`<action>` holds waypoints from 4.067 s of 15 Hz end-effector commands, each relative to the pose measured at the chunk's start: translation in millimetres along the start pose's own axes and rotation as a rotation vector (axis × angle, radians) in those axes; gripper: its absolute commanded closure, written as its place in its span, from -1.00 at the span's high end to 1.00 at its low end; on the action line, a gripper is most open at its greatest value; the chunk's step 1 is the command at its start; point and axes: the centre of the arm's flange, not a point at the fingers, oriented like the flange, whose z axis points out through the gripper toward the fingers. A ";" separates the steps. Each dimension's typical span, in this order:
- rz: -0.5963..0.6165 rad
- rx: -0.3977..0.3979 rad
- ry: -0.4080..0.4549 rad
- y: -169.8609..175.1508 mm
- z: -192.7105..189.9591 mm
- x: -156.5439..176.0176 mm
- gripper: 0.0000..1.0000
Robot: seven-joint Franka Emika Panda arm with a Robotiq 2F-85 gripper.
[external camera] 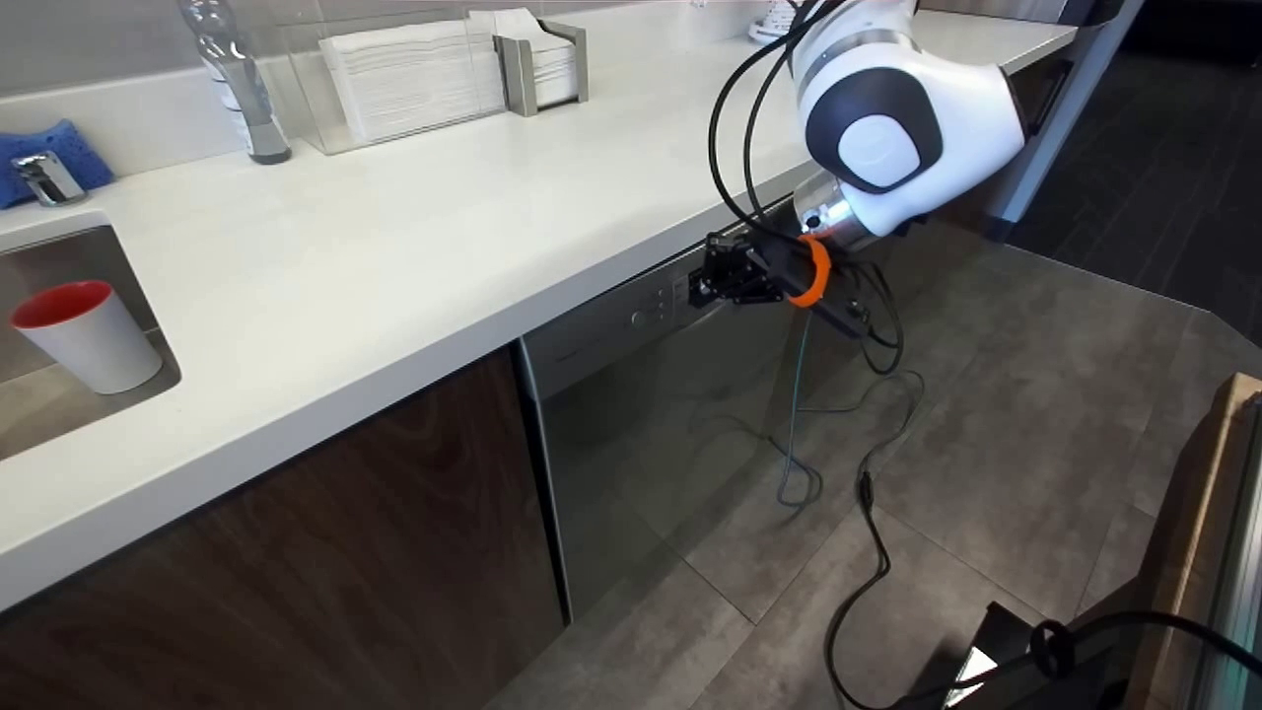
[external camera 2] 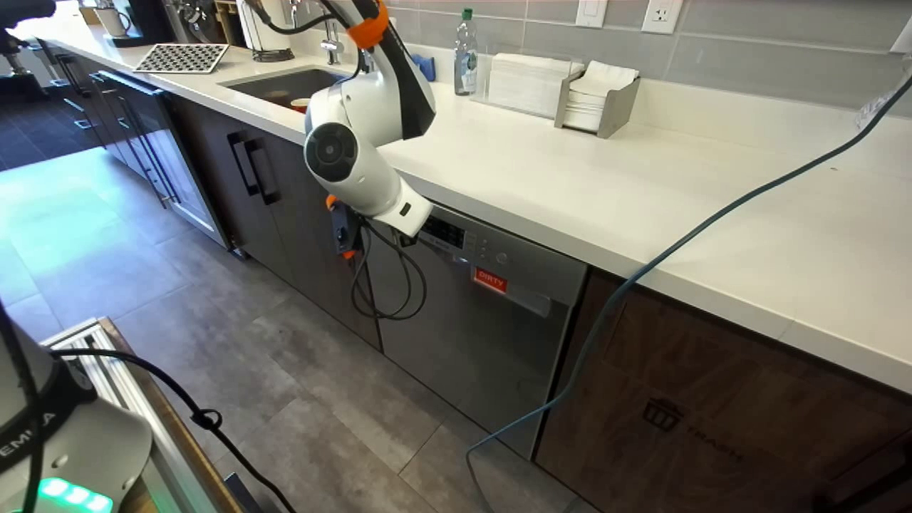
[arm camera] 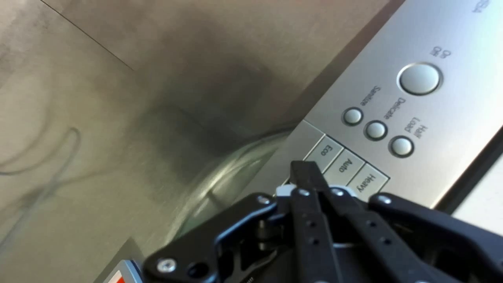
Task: Press a button on the dishwasher
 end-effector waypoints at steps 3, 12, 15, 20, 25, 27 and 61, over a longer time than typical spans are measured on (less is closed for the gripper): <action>-0.014 -0.015 -0.057 -4.9 11.0 -23.1 -1.00; -0.016 0.004 -0.015 -6.6 1.0 -20.4 -1.00; -0.013 0.012 -0.005 -7.4 -2.6 -15.8 -1.00; 0.009 0.037 -0.003 -8.4 -1.2 -13.2 -1.00; 0.030 0.051 0.004 -5.5 1.8 -11.8 -1.00; 0.043 0.059 0.007 -4.5 3.7 -11.3 -1.00; 0.248 0.187 0.007 21.1 9.1 1.6 -1.00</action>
